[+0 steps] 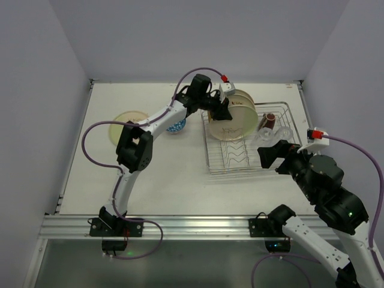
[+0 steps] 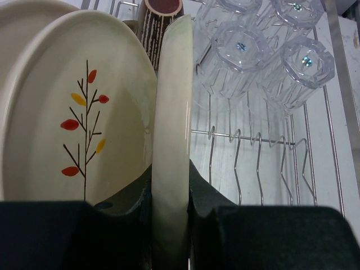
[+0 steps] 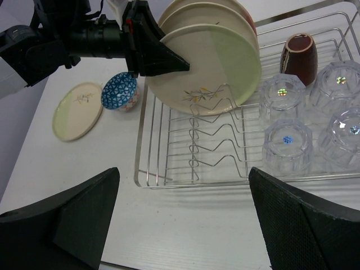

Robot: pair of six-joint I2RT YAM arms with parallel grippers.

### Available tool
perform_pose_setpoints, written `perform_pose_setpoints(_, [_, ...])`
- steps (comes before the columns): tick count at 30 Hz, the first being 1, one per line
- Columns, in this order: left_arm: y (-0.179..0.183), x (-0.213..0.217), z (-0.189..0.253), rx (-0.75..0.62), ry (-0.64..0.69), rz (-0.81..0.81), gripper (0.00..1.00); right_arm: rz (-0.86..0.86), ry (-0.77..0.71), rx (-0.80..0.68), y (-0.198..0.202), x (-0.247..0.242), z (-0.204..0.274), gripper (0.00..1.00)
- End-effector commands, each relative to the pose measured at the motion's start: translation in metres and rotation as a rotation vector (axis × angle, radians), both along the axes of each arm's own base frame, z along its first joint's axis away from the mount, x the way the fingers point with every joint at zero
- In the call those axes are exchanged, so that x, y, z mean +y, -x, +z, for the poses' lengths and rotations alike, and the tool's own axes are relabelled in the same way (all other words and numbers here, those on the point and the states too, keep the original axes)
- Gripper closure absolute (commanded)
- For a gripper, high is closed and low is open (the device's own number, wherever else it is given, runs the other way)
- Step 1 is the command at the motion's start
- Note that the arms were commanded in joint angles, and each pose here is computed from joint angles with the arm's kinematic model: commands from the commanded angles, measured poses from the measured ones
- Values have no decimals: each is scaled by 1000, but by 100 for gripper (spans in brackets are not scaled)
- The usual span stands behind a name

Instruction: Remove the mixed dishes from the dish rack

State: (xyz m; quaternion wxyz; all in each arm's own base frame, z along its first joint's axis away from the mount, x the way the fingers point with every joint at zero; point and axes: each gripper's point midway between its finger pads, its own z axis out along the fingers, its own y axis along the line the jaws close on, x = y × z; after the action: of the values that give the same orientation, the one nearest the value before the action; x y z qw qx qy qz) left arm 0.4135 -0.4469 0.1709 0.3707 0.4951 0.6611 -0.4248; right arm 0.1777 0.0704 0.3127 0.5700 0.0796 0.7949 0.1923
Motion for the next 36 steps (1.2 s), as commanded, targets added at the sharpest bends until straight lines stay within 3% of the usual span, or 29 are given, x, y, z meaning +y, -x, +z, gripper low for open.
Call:
perform_pose_setpoints(1, [12,-9,63,-129,119,-88,100,20,-5,-30,-4,5,7,1])
perform_pose_setpoints(8, [12,-9,104,-239,174,-101,100,17,-14,-45,-1,2,8,1])
perform_pose_setpoints(26, [23,6,188,-364,297,-20,100,16,-41,-68,4,0,15,1])
perform_pose_setpoints(32, [29,17,227,-424,365,33,100,-7,-55,-75,4,-4,17,1])
perform_pose_setpoints(36, [25,33,253,-443,411,167,100,-37,-79,-97,5,-9,22,1])
